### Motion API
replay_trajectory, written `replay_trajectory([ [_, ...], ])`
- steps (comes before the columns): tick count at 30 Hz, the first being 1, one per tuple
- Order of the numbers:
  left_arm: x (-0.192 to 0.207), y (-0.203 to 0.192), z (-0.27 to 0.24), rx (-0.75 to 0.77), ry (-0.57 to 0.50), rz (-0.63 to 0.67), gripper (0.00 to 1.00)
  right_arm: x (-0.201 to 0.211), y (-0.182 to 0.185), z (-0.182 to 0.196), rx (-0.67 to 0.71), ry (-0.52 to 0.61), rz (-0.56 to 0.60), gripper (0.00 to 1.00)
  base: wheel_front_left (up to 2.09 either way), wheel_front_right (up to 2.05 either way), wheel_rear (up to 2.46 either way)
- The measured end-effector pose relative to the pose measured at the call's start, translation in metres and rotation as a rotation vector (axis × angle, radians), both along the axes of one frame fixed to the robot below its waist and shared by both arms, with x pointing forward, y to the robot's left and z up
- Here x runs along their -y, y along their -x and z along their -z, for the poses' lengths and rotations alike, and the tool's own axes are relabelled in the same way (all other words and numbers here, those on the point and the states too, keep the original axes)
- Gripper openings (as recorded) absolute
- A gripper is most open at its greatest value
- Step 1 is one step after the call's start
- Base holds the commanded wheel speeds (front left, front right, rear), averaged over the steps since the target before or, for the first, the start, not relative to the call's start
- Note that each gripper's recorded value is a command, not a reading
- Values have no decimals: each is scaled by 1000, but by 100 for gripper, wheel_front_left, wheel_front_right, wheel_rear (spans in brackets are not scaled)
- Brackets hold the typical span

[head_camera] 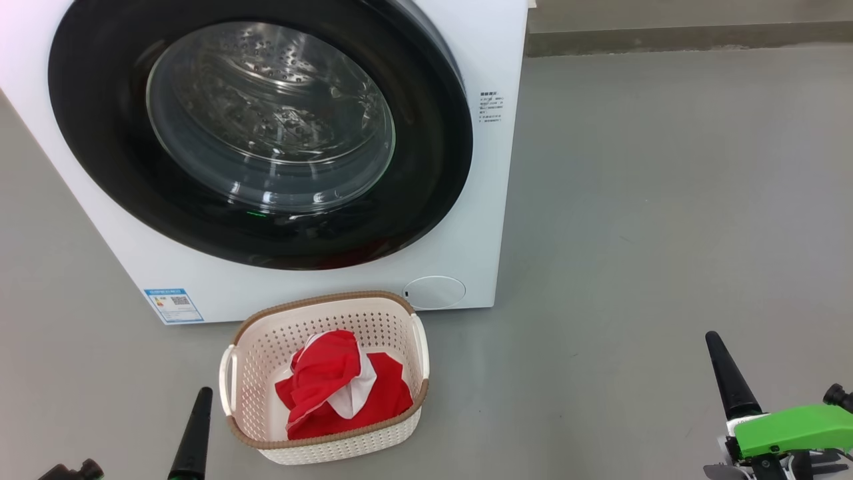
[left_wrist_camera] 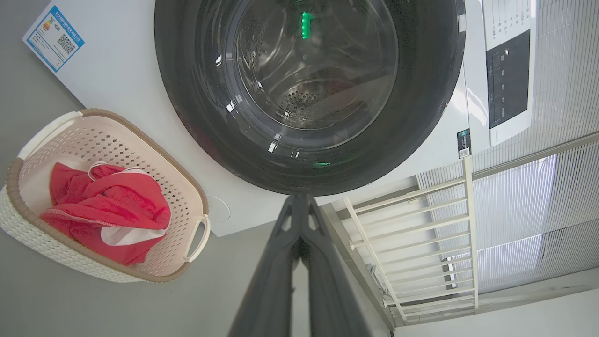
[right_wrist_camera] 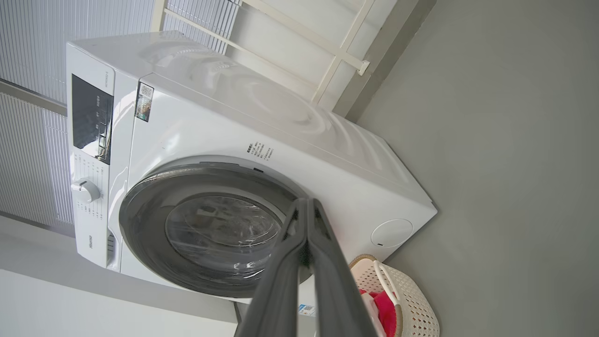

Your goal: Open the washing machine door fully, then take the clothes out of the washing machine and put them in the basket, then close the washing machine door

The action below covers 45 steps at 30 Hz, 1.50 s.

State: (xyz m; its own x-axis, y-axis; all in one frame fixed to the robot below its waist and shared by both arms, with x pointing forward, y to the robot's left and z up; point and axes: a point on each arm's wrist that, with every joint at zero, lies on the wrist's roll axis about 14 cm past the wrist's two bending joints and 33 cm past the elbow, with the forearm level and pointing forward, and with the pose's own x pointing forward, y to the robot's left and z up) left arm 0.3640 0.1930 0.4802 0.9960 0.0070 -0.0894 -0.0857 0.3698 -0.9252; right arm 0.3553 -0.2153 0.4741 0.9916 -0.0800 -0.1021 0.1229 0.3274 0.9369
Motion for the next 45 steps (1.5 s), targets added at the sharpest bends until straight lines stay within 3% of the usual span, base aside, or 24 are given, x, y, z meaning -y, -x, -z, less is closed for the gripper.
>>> replay_trajectory([
  [33, 5, -14, -4, 13, 373, 2, 0, -11, -20, -8, 44, -336, -28, 0, 0, 0, 0],
  [45, 5, -14, -4, 13, 381, 2, 0, -11, -21, -9, 49, -345, -27, 0, 0, 0, 0],
])
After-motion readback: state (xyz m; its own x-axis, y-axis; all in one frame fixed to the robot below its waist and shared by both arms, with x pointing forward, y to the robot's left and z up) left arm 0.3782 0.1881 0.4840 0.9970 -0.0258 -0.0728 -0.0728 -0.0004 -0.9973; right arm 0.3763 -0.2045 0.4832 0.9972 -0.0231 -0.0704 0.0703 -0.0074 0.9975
